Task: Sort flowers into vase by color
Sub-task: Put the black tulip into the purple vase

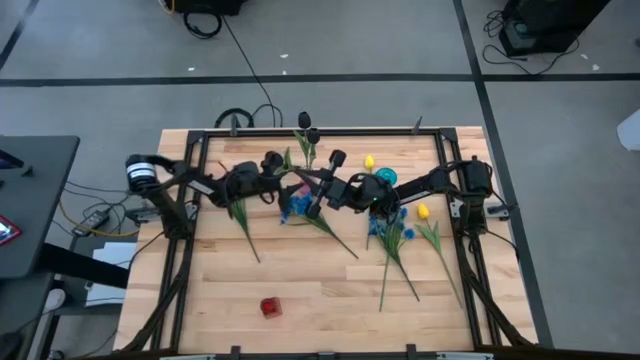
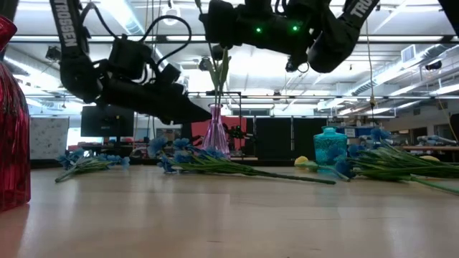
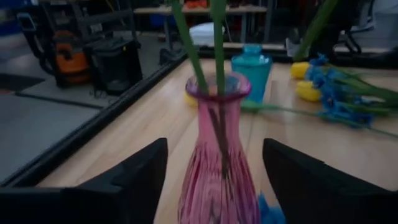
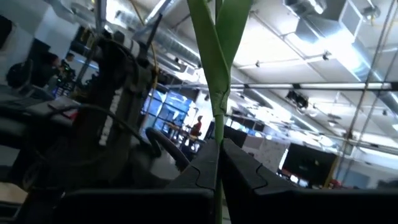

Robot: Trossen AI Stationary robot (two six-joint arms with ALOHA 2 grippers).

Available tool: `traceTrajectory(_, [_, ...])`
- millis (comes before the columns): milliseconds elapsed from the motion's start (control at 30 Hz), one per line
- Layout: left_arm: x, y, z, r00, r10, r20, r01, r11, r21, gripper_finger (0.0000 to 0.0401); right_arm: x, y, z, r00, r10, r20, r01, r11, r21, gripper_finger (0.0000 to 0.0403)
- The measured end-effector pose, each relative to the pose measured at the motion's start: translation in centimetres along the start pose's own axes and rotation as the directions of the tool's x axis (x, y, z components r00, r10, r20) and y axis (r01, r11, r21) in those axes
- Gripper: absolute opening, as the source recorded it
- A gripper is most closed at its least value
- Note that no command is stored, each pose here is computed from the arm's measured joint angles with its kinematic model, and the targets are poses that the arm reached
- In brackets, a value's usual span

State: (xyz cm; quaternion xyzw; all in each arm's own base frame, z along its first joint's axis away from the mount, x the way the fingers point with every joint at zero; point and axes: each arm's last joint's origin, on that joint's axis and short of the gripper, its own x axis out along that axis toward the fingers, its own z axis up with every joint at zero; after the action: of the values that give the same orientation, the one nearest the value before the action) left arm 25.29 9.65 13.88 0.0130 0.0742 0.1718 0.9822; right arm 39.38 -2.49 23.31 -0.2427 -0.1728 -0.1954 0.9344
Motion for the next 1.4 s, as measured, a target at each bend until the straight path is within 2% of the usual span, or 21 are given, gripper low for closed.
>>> traceTrajectory(100, [0.3,0.0,-0.3,1.0,0.007,0.026,-0.007,1.0,0.001,0.0289,0.3,-0.4,-0.1,1.0,0.02,0.022,-0.02,1.0,-0.005,0.0024])
traceTrajectory(233, [1.2,0.1,-1.1,1.0,-0.009,0.021,0.009,1.0,0.002,0.0288,0.7,-1.3,-0.4,0.999,0.036,0.04,-0.036,0.999,0.0,0.0024])
traceTrajectory(467, [3.3,0.2,-2.1,0.999,-0.04,0.027,0.039,0.999,0.02,0.0246,1.2,-2.6,-1.4,0.997,0.076,0.027,-0.077,0.996,0.042,0.0024])
traceTrajectory(767, [3.4,0.2,-2.1,0.998,-0.039,0.042,0.039,0.999,0.012,0.0181,1.5,-4.0,-2.4,0.995,0.096,0.014,-0.097,0.993,0.071,0.0024])
traceTrajectory(1133, [3.4,0.2,-2.1,0.998,-0.046,0.043,0.046,0.999,-0.004,0.0177,1.5,-4.5,-3.1,0.993,0.121,0.011,-0.121,0.987,0.11,0.0021])
traceTrajectory(1400, [3.3,0.2,-2.1,0.998,-0.047,0.044,0.047,0.999,-0.01,0.0177,0.5,-2.5,-6.2,0.998,-0.028,0.06,0.021,0.992,0.121,0.0021])
